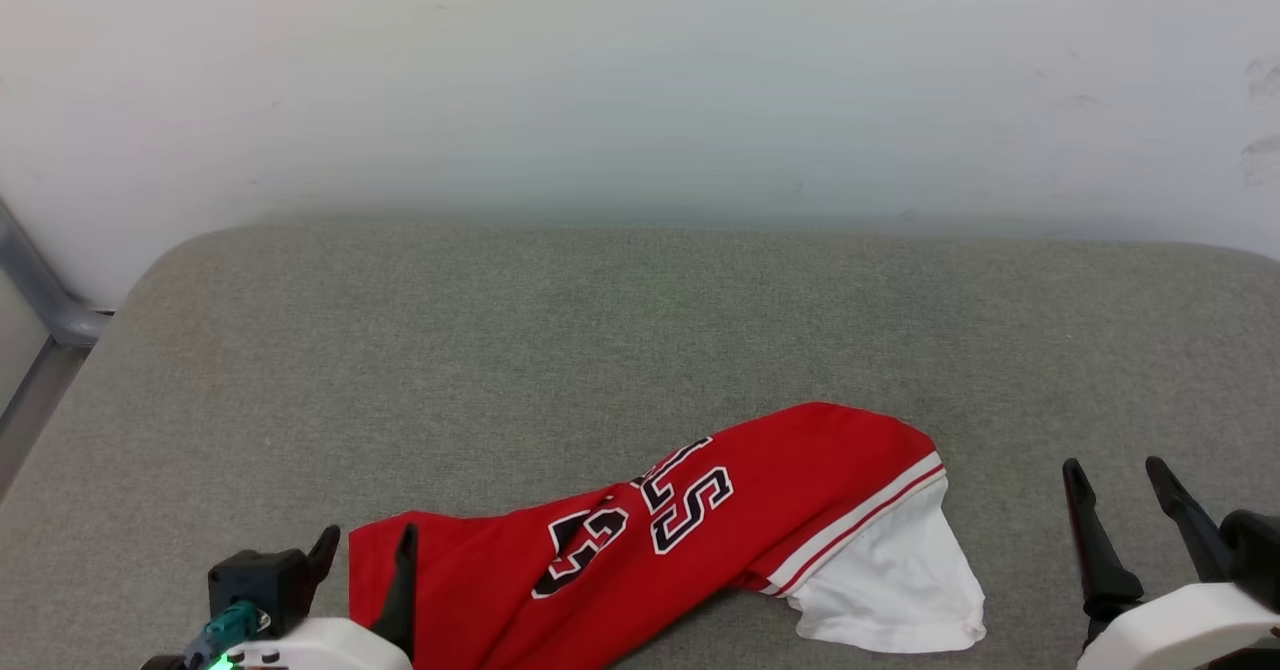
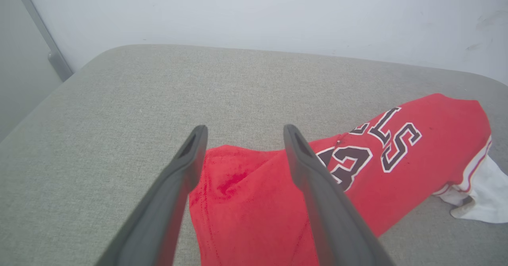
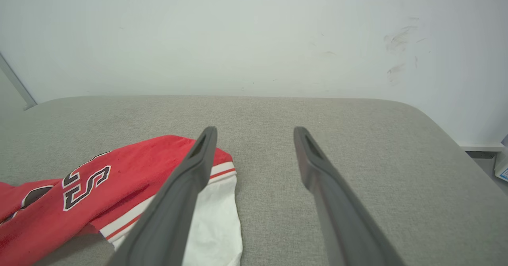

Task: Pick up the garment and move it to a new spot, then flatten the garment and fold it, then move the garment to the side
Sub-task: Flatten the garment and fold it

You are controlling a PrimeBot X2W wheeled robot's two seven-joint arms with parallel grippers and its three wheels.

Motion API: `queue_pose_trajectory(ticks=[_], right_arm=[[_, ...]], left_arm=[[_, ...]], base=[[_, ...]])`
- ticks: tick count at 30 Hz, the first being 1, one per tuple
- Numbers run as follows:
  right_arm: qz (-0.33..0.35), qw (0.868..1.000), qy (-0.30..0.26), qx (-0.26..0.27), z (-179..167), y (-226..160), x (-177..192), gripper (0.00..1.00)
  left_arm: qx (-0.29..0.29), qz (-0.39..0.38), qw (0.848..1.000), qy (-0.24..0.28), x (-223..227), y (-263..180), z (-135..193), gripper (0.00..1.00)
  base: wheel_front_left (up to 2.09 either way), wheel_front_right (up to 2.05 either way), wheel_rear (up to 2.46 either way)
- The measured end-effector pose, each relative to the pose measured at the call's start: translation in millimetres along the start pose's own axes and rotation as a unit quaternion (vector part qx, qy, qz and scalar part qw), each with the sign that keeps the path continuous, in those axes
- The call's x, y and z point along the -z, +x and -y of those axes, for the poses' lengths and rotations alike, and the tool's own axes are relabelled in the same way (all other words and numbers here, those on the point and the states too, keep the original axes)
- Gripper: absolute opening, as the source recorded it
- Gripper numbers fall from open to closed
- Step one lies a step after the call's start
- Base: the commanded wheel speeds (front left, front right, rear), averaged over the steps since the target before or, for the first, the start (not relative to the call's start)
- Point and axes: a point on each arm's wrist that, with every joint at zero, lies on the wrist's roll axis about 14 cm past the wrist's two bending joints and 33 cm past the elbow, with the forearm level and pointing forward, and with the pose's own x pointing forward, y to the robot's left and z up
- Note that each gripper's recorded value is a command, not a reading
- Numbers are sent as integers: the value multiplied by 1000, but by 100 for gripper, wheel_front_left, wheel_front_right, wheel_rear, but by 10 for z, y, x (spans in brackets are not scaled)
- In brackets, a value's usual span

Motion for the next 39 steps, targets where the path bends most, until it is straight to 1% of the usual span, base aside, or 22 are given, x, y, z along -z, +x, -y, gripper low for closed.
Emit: queue_pose_trajectory(ticks=[3, 6, 11, 14, 16, 21, 25, 27, 31, 33, 36, 39], right_arm=[[0, 1000, 0, 0, 3, 6, -8, 100], [0, 1000, -1, 0, 0, 12, -14, 100], [-2, 1000, -3, -3, -22, 47, -23, 100], [-4, 1000, -4, 1, 3, 52, -14, 100], [-5, 1000, -4, 6, 32, 55, -13, 100], [-9, 1000, -4, 10, 56, 129, 12, 100], [-15, 1000, -1, 15, 90, 174, 67, 100], [-17, 1000, 3, 20, 125, 201, 95, 100], [-32, 999, 7, 32, 201, 225, 214, 100], [-38, 999, 10, 37, 233, 234, 268, 100], [-48, 998, 16, 43, 275, 236, 348, 100], [-54, 997, 24, 45, 285, 252, 412, 100]], left_arm=[[11, 44, 999, 7, -236, 38, 79, 100], [29, 63, 997, 16, -377, 104, 176, 100], [76, 73, 994, 38, -549, 311, 385, 100], [104, 85, 990, 41, -674, 463, 548, 100], [129, 72, 988, 43, -647, 564, 685, 100], [185, -1, 981, 58, -375, 845, 955, 100], [210, -78, 973, 64, 0, 1017, 1064, 100], [217, -120, 966, 72, 203, 1086, 1080, 100], [230, -205, 948, 81, 573, 1167, 1087, 100], [235, -252, 934, 95, 773, 1168, 1056, 100], [244, -330, 904, 119, 1086, 1082, 985, 100], [246, -373, 884, 137, 1184, 1069, 962, 100]], base=[[0, 0, 0], [0, 0, 0], [0, 0, 0], [0, 0, 0], [0, 0, 0], [0, 0, 0], [0, 0, 0], [0, 0, 0], [0, 0, 0], [0, 0, 0], [0, 0, 0], [0, 0, 0]])
